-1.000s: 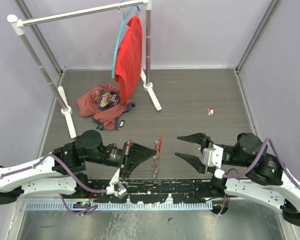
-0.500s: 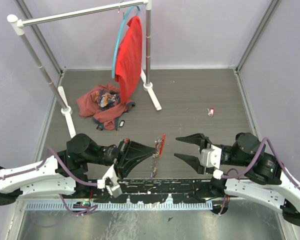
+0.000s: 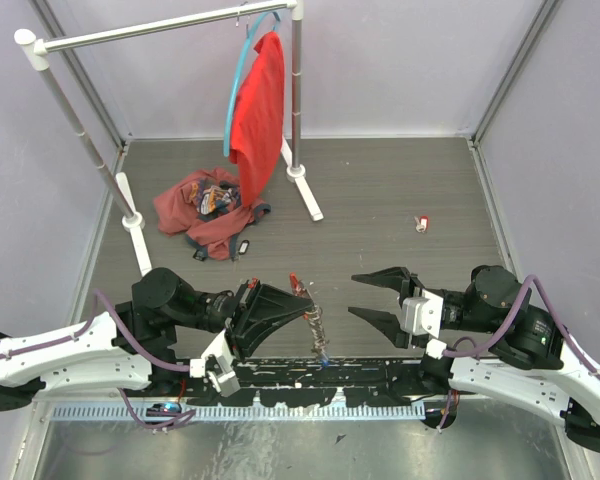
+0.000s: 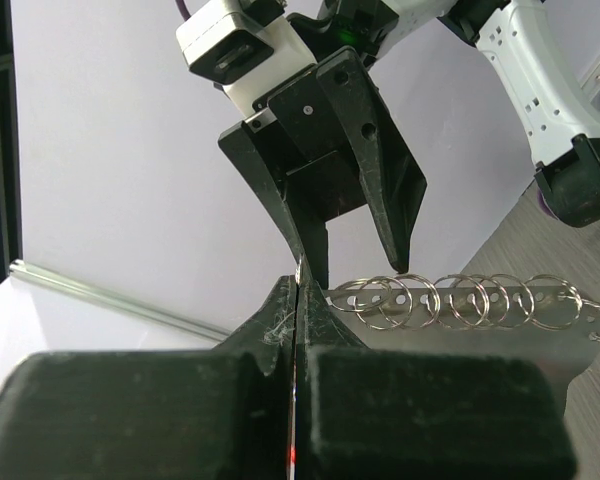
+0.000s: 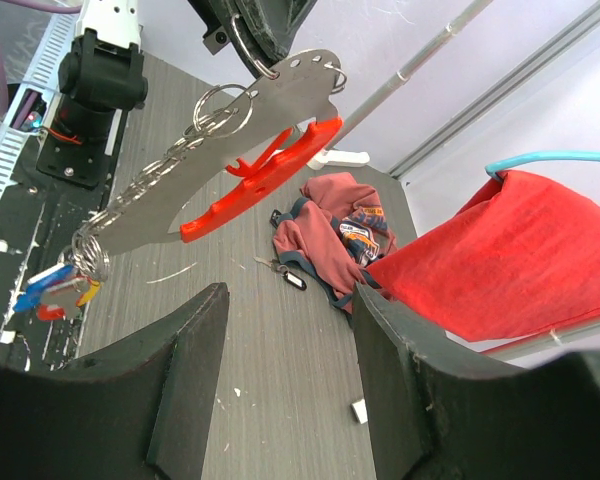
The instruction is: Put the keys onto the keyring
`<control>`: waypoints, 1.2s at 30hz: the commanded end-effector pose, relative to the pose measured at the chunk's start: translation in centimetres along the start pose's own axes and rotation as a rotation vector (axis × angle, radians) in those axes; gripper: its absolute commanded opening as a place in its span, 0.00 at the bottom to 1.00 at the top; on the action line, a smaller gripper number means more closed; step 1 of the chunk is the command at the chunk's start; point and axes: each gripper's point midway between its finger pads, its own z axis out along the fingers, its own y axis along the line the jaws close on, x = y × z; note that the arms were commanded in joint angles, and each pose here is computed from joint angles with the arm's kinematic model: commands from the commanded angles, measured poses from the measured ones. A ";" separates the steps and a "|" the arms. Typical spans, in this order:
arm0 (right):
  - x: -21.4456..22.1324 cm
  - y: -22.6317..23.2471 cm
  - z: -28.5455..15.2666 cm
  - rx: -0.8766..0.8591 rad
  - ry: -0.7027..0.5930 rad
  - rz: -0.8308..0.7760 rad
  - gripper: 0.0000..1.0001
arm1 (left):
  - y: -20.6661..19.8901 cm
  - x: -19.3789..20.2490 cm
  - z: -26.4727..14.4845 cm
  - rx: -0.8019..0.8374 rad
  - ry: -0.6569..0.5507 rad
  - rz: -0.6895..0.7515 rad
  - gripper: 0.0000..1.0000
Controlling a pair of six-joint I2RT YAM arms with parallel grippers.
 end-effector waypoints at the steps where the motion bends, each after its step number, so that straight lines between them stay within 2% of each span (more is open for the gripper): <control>1: -0.5 0.0 -0.1 0.002 -0.024 -0.004 0.57 | 2.2 -0.9 -0.2 -0.066 -0.019 0.025 0.00; 21: 0.0 1.0 0.3 -0.050 -0.008 0.039 0.58 | 4.5 0.6 -0.6 -0.160 0.079 -0.003 0.00; 28: 0.9 0.0 0.6 0.017 0.046 0.127 0.58 | 4.5 4.7 -1.4 -0.225 0.284 -0.149 0.00; 36: 1.1 -5.3 -0.5 0.319 0.124 0.330 0.66 | 3.1 11.1 -4.1 -0.406 0.623 -0.423 0.00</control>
